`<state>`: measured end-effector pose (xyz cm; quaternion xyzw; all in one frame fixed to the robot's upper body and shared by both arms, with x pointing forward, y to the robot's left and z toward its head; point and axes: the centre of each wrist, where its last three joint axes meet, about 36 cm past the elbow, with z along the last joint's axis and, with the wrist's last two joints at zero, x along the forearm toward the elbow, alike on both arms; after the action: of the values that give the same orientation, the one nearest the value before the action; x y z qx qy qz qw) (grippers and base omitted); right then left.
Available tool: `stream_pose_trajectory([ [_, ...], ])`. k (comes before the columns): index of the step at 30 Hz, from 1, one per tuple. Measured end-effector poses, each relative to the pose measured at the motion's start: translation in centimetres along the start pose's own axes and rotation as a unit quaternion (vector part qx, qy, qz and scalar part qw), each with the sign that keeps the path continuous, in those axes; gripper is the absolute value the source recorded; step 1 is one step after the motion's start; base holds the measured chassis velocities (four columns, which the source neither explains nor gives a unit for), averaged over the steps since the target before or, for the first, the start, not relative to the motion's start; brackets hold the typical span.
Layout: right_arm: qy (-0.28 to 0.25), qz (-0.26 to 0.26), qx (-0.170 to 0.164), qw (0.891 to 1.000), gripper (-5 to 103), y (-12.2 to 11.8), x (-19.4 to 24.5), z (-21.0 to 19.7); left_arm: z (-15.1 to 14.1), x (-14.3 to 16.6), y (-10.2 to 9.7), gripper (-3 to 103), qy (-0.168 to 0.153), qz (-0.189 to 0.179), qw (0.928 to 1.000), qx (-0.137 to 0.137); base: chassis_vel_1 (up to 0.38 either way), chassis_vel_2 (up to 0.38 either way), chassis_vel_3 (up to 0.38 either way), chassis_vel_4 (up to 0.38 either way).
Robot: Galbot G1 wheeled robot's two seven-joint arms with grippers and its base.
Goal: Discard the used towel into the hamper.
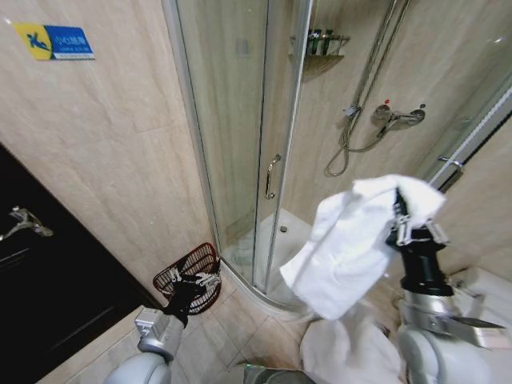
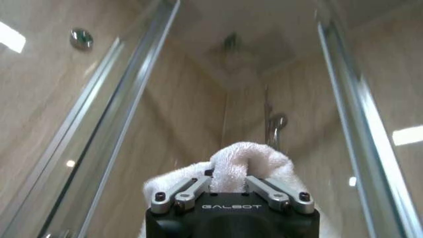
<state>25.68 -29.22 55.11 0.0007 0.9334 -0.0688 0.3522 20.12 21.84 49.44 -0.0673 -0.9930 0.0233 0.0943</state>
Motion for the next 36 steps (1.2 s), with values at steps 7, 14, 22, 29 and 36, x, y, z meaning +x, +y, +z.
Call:
stream_pose_trajectory([
  [7, -0.008, 0.026, -0.003, 1.000, 9, -0.04, -0.47, -0.36, 0.00, 0.00, 0.00, 100, 0.000, 0.000, 1.0000, 0.000, 0.000, 0.000, 0.000, 0.000],
  [14, -0.021, 0.046, -0.004, 0.999, 9, -0.57, -0.93, -0.55, 0.00, 0.00, 0.00, 100, 0.000, 0.000, 1.0000, 0.000, 0.000, 0.000, 0.000, 0.000],
  [22, -0.030, 0.050, -0.007, 0.998, 9, -0.60, -0.93, -0.51, 0.00, 0.00, 0.00, 100, 0.000, 0.000, 1.0000, 0.000, 0.000, 0.000, 0.000, 0.000],
  [29, -0.030, 0.050, -0.012, 0.998, 9, -0.59, -0.86, -0.46, 0.00, 0.00, 0.00, 100, 0.000, 0.000, 1.0000, 0.000, 0.000, 0.000, 0.000, 0.000],
  [36, -0.031, 0.049, -0.012, 0.998, 9, -0.59, -0.83, -0.43, 0.00, 0.00, 0.00, 100, 0.000, 0.000, 1.0000, 0.000, 0.016, -0.019, -0.019, 0.024],
])
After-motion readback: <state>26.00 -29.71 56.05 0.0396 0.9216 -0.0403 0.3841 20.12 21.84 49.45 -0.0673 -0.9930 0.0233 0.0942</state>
